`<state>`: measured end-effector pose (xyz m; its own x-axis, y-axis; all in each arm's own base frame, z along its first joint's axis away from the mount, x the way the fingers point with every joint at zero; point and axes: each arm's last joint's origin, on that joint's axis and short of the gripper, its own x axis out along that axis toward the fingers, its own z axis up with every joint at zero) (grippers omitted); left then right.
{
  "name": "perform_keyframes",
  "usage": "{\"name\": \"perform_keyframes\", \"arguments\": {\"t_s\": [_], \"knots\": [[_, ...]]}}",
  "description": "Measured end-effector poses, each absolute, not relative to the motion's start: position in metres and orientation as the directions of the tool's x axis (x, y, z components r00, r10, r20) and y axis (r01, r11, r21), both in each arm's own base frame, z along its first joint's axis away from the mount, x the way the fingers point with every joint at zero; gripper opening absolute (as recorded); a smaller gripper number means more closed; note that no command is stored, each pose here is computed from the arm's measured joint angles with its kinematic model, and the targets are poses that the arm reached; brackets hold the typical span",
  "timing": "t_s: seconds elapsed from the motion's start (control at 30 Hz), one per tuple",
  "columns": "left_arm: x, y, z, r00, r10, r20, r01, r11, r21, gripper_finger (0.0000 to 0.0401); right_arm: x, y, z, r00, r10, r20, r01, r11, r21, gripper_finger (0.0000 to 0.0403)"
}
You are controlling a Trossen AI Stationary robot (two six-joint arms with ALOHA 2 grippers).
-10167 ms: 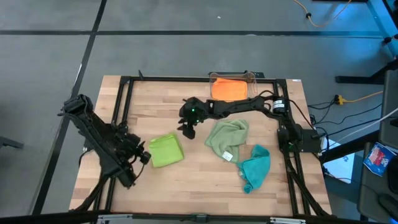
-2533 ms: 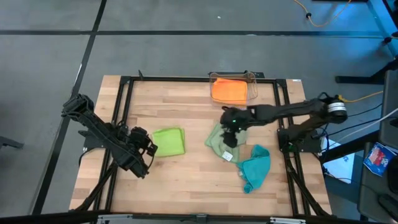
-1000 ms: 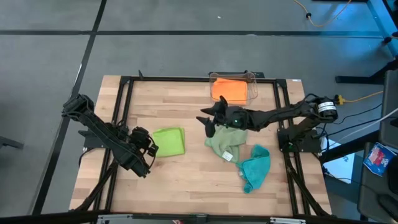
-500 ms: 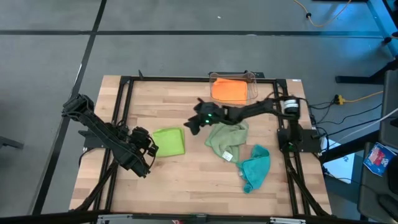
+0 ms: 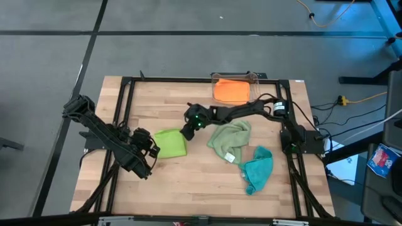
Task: Fold microfiber towels
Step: Fold the light green microfiber towel
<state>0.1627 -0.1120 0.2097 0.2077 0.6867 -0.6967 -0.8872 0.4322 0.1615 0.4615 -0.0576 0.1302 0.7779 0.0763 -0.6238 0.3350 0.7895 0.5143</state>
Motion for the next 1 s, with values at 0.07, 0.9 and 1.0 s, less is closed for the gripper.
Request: {"name": "perform_keyframes", "arguments": {"t_s": [0.07, 0.9, 1.0], "knots": [[0.163, -0.112, 0.21, 0.208, 0.687, -0.696, -0.885, 0.435, 0.165, 0.0111, 0.462, -0.056, 0.13, 0.777, 0.08, -0.624, 0.332, 0.791, 0.514, 0.0236], [0.163, -0.112, 0.21, 0.208, 0.687, -0.696, -0.884, 0.437, 0.166, 0.0111, 0.471, -0.044, 0.121, 0.803, 0.077, -0.591, 0.28, 0.826, 0.489, 0.0236], [0.163, -0.112, 0.21, 0.209, 0.687, -0.696, -0.884, 0.436, 0.165, 0.0111, 0.472, -0.04, 0.122, 0.808, 0.083, -0.583, 0.267, 0.831, 0.488, 0.0232]]}}
